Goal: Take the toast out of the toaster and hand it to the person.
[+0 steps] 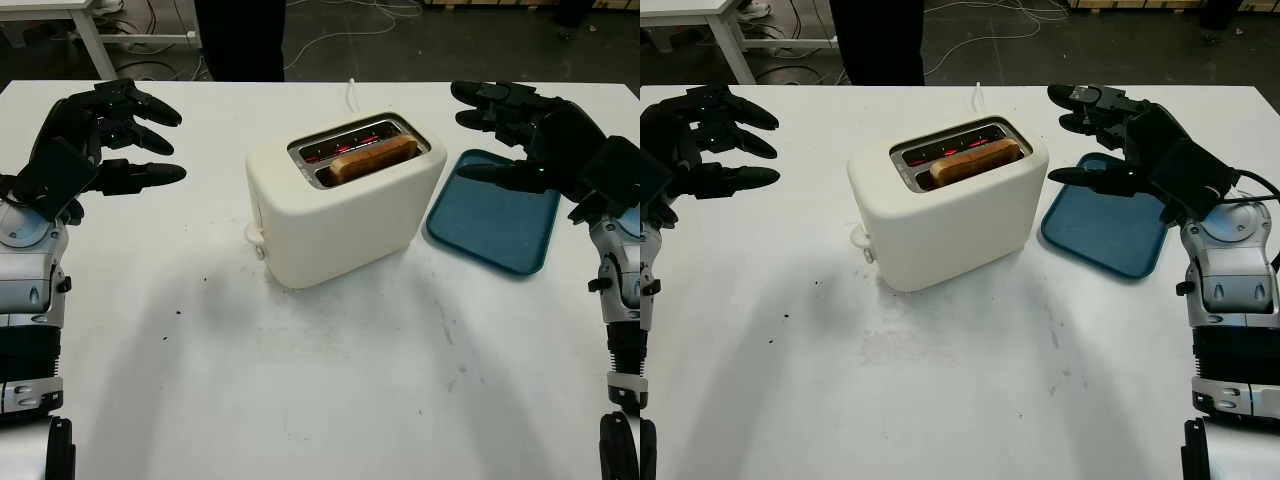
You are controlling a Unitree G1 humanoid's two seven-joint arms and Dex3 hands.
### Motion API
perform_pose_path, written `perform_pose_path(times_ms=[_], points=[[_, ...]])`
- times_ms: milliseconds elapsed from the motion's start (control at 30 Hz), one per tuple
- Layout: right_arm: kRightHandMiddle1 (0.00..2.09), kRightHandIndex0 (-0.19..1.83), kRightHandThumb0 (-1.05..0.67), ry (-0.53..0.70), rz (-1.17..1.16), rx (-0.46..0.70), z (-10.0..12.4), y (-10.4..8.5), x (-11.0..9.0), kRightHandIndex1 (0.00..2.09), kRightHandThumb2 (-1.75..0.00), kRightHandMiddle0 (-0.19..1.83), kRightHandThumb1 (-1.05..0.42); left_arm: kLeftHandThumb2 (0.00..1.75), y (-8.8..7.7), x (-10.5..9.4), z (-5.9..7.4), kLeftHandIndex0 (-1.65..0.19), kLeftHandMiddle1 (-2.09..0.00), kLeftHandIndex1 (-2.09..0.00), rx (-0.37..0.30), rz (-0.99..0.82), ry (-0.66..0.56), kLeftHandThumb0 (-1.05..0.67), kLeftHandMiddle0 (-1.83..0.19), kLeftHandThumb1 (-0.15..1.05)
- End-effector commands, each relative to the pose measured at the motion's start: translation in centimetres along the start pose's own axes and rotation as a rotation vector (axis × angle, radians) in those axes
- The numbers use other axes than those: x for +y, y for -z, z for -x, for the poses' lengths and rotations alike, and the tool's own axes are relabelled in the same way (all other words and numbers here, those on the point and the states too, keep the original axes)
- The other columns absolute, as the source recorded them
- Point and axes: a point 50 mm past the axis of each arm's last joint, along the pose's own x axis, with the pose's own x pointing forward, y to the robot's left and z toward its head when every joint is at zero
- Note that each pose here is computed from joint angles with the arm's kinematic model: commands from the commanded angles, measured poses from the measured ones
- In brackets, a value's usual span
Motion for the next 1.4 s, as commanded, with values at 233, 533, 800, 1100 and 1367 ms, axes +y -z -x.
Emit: perform_pose_path(times_ms=[233, 533, 800, 1100, 1367], points=[[0.00, 0.10, -0.69, 0.003, -0.002, -0.013, -0.15, -0.42, 0.08, 0.59, 0.00, 0.43, -0.74, 0.00, -0.17, 0.03, -0.09, -0.65, -1.03, -0.95, -0.014, -0.001, -0.006, -1.05, -0.67, 0.58], [0.00, 0.10, -0.71, 0.001, 0.004, -0.020, -0.16, -0.38, 0.10, 0.59, 0.00, 0.43, -0.75, 0.00, -0.20, 0.08, -0.05, -0.64, -1.04, -0.95, -0.008, 0.006, -0.005, -1.05, -0.65, 0.56], [0.00, 0.10, -0.73, 0.004, 0.001, -0.018, -0.12, -0.33, 0.11, 0.60, 0.00, 0.43, -0.75, 0.00, -0.16, 0.04, -0.05, -0.64, -1.05, -0.95, -0.010, 0.004, -0.006, -1.05, -0.65, 0.56], [0.01, 0.12, -0.72, 0.007, 0.002, -0.017, -0.09, -0.31, 0.07, 0.60, 0.00, 0.44, -0.75, 0.00, -0.23, 0.00, -0.07, -0.63, -1.06, -0.96, -0.009, 0.001, -0.006, -1.05, -0.65, 0.56], [0.00, 0.11, -0.71, 0.003, 0.011, -0.018, -0.13, -0.38, 0.09, 0.60, 0.00, 0.43, -0.75, 0.01, -0.08, 0.01, -0.01, -0.63, -1.06, -0.97, -0.007, -0.001, -0.005, -1.05, -0.65, 0.57]])
